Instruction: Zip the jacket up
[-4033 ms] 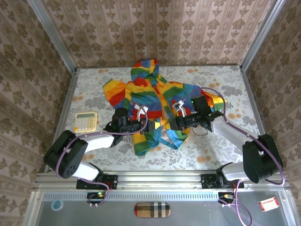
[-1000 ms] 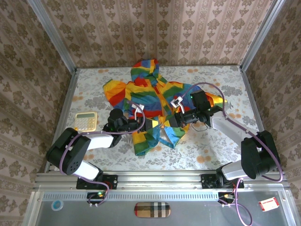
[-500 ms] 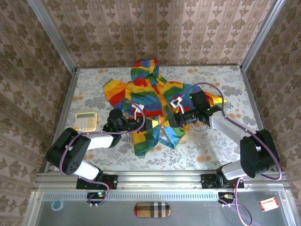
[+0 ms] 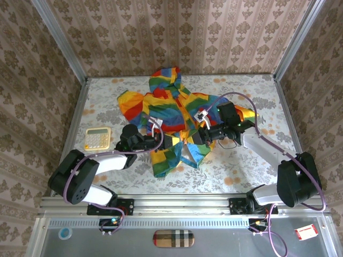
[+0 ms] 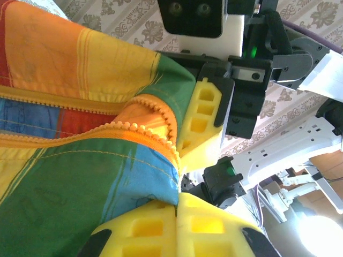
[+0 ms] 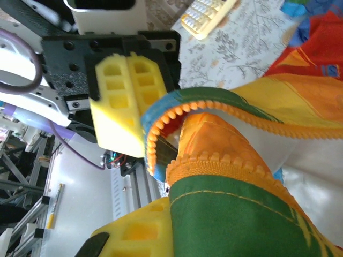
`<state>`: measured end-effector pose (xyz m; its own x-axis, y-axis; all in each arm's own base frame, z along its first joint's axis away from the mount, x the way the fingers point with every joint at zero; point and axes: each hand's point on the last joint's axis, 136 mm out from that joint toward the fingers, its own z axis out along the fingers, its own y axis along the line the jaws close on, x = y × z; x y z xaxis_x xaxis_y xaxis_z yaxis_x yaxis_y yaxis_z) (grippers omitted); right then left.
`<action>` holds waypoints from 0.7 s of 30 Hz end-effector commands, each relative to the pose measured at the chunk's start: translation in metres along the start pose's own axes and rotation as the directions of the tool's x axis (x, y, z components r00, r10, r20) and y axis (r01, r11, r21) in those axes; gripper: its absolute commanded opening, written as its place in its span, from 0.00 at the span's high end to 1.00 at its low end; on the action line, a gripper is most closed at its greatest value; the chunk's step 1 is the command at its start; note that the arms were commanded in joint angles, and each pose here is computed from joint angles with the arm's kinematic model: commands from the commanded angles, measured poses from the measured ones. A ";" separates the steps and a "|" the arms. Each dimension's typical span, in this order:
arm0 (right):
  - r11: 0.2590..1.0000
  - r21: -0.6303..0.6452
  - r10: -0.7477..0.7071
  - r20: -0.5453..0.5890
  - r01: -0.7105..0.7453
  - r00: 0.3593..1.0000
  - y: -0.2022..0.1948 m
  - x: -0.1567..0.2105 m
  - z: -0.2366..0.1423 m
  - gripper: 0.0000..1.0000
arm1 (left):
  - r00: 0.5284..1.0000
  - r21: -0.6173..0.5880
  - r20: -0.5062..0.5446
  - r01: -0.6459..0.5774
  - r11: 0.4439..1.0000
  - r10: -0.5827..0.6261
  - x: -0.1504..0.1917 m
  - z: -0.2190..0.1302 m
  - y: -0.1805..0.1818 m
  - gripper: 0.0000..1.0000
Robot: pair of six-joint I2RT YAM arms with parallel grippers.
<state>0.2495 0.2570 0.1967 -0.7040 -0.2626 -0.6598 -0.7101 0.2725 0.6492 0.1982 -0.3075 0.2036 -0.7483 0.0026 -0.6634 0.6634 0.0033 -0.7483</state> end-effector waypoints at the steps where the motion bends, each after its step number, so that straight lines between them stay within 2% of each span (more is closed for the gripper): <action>1: 0.996 -0.092 -0.023 -0.011 0.022 1.000 0.022 -0.005 -0.001 1.00 | 0.998 0.028 -0.006 -0.061 0.998 0.062 -0.005 -0.001 -0.011 1.00; 21: 0.991 -0.135 -0.025 -0.017 0.023 1.000 0.032 -0.006 0.001 1.00 | 0.995 0.014 -0.006 -0.103 0.995 0.103 -0.015 -0.004 -0.025 1.00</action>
<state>0.2358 0.2636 0.2081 -0.7029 -0.2777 -0.6549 -0.7085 0.1909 0.6794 0.1923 -0.3038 0.2157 -0.7248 0.0174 -0.6887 0.6889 0.0143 -0.7247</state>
